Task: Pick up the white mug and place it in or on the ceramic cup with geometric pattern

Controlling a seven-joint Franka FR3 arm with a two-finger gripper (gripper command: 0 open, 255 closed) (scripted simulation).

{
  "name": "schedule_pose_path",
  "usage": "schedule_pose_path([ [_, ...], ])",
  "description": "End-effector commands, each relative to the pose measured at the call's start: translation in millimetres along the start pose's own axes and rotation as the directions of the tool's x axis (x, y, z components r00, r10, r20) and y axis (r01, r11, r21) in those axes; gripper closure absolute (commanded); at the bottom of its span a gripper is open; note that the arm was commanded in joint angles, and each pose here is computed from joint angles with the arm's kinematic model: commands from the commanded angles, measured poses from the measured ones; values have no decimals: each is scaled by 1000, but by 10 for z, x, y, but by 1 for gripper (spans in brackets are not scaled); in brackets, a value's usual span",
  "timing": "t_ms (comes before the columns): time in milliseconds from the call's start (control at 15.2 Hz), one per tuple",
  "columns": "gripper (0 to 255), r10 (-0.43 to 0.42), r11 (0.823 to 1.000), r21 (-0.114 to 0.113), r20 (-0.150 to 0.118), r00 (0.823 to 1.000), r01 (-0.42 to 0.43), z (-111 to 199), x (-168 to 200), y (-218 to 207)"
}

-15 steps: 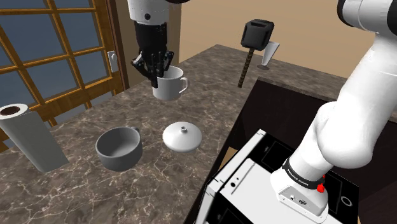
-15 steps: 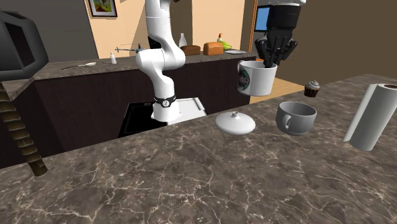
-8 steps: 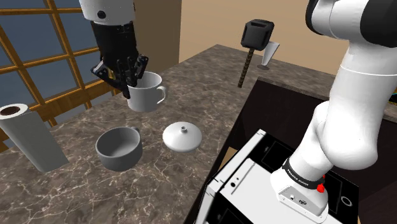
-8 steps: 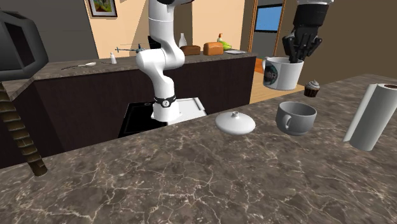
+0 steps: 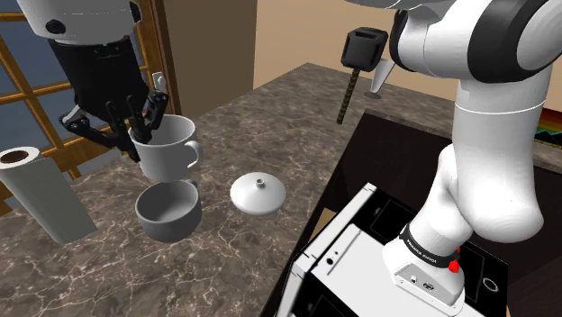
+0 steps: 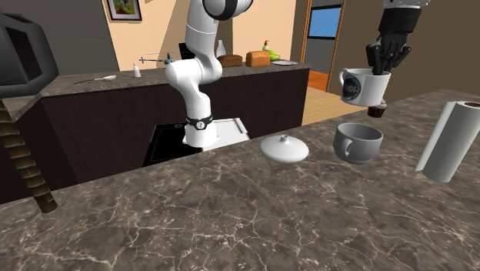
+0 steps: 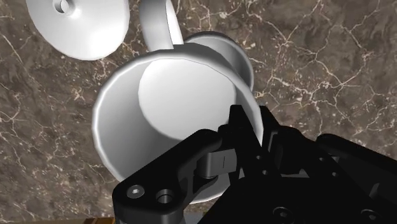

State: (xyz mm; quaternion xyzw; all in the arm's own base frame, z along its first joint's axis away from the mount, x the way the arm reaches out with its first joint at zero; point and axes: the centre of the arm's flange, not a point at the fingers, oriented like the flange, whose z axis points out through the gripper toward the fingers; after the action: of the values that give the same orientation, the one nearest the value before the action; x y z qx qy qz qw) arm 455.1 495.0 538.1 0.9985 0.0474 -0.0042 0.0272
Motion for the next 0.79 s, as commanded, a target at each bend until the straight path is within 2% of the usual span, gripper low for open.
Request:
schedule_pose_path([
  [0,255,1,1000,0,0,1000,-1,82,-9,-33],
  [726,255,1,1000,0,0,1000,-1,662,-2,-64],
])
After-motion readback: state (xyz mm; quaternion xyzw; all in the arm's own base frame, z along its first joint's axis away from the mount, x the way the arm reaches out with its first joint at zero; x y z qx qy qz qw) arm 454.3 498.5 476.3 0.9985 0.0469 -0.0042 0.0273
